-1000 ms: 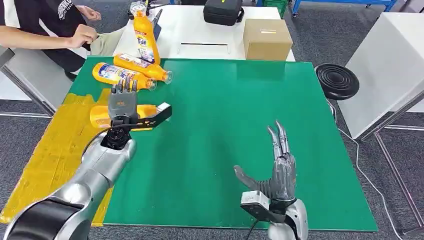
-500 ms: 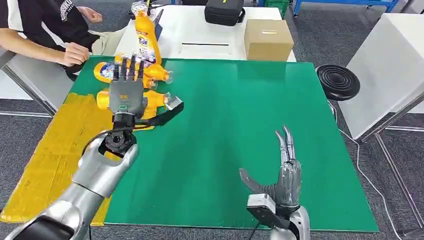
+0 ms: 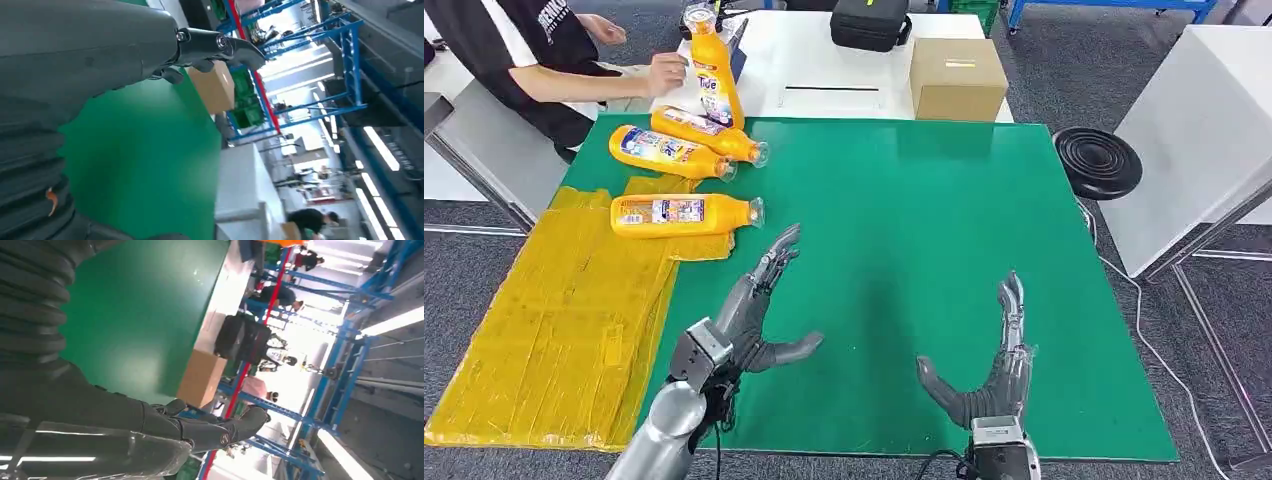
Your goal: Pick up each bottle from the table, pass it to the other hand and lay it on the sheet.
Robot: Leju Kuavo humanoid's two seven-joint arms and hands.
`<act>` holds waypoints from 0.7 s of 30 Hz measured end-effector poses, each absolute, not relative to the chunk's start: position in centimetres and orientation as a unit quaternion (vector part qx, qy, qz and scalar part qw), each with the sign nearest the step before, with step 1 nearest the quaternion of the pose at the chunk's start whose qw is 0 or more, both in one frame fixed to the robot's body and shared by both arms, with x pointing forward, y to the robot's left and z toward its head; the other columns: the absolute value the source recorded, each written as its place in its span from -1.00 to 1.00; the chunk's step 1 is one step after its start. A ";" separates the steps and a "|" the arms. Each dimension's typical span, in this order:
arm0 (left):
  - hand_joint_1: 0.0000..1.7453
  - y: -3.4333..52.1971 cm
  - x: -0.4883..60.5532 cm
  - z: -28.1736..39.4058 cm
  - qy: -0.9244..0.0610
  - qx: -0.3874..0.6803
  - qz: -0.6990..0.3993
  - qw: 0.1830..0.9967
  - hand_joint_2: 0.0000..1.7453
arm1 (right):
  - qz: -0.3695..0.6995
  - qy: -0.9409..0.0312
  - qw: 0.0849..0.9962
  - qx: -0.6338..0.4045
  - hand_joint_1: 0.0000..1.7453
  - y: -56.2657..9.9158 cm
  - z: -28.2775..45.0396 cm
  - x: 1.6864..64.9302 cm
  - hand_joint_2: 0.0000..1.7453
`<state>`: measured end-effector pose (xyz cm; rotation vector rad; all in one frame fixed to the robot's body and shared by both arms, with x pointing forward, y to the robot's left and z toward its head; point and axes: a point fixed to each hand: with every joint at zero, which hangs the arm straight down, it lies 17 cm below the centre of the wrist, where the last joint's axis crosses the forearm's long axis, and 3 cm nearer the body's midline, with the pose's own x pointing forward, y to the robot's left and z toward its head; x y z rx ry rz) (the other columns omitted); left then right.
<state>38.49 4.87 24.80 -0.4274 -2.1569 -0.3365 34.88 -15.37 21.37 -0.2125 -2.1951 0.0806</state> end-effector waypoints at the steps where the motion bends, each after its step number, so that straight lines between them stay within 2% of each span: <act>1: -1.00 5.1 38.2 25.0 -0.872 -0.178 -0.126 0.438 1.00 | 0.031 -0.890 0.447 -0.081 -1.00 -15.2 21.6 35.0 1.00; 21: -1.00 6.1 37.7 26.7 -0.890 -0.153 -0.105 0.417 1.00 | 0.031 -0.913 0.394 -0.103 -1.00 -15.3 24.9 35.3 1.00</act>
